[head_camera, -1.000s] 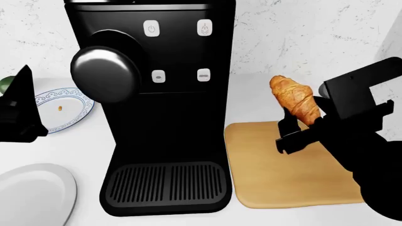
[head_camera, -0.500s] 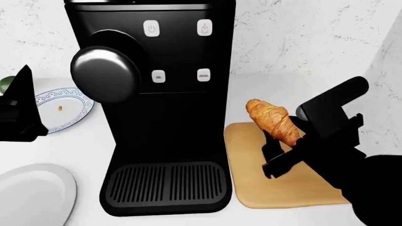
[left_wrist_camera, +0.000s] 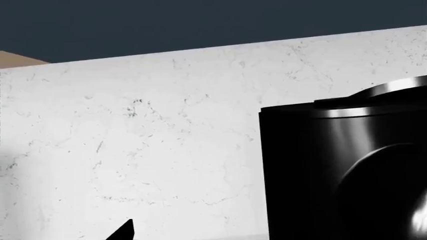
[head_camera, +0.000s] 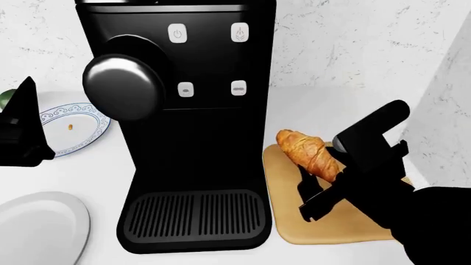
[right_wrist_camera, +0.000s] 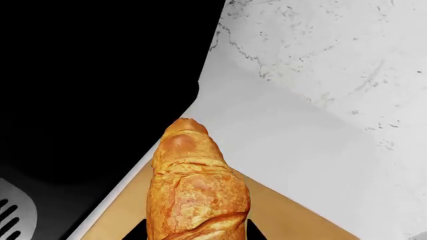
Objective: From the different types of pastries on the counter, select a croissant and place it on the cutting board. Then retrieve a jar of jam from the cabinet and place it alongside the croissant on the cutting board.
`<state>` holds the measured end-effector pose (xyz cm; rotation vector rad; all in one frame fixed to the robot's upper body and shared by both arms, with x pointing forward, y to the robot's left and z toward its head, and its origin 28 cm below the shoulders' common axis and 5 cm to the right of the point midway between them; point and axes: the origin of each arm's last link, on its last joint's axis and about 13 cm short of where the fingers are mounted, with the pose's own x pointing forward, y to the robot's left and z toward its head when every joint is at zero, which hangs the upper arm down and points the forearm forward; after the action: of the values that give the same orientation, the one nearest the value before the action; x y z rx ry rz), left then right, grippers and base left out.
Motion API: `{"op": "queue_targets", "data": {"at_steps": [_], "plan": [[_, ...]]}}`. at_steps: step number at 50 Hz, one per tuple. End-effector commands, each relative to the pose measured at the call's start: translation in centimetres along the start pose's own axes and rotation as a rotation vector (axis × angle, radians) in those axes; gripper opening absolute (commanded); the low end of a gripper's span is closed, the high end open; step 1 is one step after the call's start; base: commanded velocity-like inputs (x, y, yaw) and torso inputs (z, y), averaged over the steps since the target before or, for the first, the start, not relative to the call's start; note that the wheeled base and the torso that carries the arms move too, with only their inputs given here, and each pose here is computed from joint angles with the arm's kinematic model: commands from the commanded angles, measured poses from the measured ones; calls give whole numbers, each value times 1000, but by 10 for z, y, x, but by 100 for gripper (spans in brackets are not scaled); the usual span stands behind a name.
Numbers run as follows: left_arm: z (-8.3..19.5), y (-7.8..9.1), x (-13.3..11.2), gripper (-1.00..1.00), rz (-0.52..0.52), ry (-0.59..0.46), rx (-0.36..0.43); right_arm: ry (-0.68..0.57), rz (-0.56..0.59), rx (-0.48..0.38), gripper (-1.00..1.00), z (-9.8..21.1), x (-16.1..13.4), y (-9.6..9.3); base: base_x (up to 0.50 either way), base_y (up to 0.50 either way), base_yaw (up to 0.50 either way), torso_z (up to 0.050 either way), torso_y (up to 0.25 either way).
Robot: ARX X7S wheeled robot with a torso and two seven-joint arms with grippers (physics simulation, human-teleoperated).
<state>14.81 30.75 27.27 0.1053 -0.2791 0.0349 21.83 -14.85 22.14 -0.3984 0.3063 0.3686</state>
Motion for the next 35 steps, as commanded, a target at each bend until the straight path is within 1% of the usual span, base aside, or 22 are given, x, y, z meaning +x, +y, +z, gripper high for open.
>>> {"op": "queue_targets", "data": {"at_steps": [1,10,11,16,24,29,35], "plan": [[1,1,0,100,3,-4,-1,21,3,-16,-100,-1,3,1,0,0,0,0,0],[2,1,-1,100,4,-7,2,29,-1,-23,-100,-3,3,0,0,0,0,0,0],[2,1,-1,100,5,-7,2,27,-2,-23,100,-2,3,-1,0,0,0,0,0],[2,1,-1,100,6,-8,2,25,-9,-24,100,-1,0,-2,0,0,0,0,0],[9,-5,-6,100,7,-10,2,8,-12,-26,100,6,-5,-5,0,0,0,0,0],[10,-7,-7,100,7,-9,1,-44,-32,-20,100,21,-17,-10,0,0,0,0,0],[10,-7,-7,100,6,-9,-2,-119,-62,-8,100,39,-37,-15,0,0,0,0,0]]}}
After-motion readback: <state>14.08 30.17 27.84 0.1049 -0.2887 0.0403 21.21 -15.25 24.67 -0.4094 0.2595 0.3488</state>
